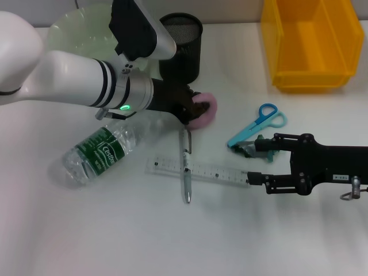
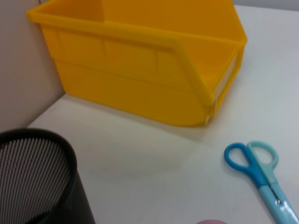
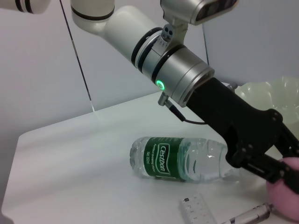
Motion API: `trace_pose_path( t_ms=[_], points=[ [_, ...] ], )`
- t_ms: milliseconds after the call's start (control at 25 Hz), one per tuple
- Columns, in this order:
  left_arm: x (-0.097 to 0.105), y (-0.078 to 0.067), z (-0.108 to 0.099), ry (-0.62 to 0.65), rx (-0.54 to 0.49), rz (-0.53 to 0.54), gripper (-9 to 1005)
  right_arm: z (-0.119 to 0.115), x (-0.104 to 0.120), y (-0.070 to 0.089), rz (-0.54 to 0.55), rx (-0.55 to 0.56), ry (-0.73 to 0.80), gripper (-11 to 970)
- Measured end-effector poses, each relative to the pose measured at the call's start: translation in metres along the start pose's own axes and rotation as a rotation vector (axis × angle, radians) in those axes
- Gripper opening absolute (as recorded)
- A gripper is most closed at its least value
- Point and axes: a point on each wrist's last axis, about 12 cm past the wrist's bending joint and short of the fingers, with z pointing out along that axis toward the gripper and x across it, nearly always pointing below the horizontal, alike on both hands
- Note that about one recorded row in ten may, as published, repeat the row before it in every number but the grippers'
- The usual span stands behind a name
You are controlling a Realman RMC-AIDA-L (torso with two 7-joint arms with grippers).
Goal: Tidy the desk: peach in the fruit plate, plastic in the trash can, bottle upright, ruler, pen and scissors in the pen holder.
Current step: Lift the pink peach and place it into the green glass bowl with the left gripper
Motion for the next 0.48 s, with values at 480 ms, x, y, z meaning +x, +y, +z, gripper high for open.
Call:
trace_pose_path(
  t_ms=[480],
  points=[
    [0.005, 0.020, -0.065, -0.437, -0.011, -0.234, 135, 0.001, 0.001, 0.000, 0.001, 0.008, 0.002, 780]
  ],
)
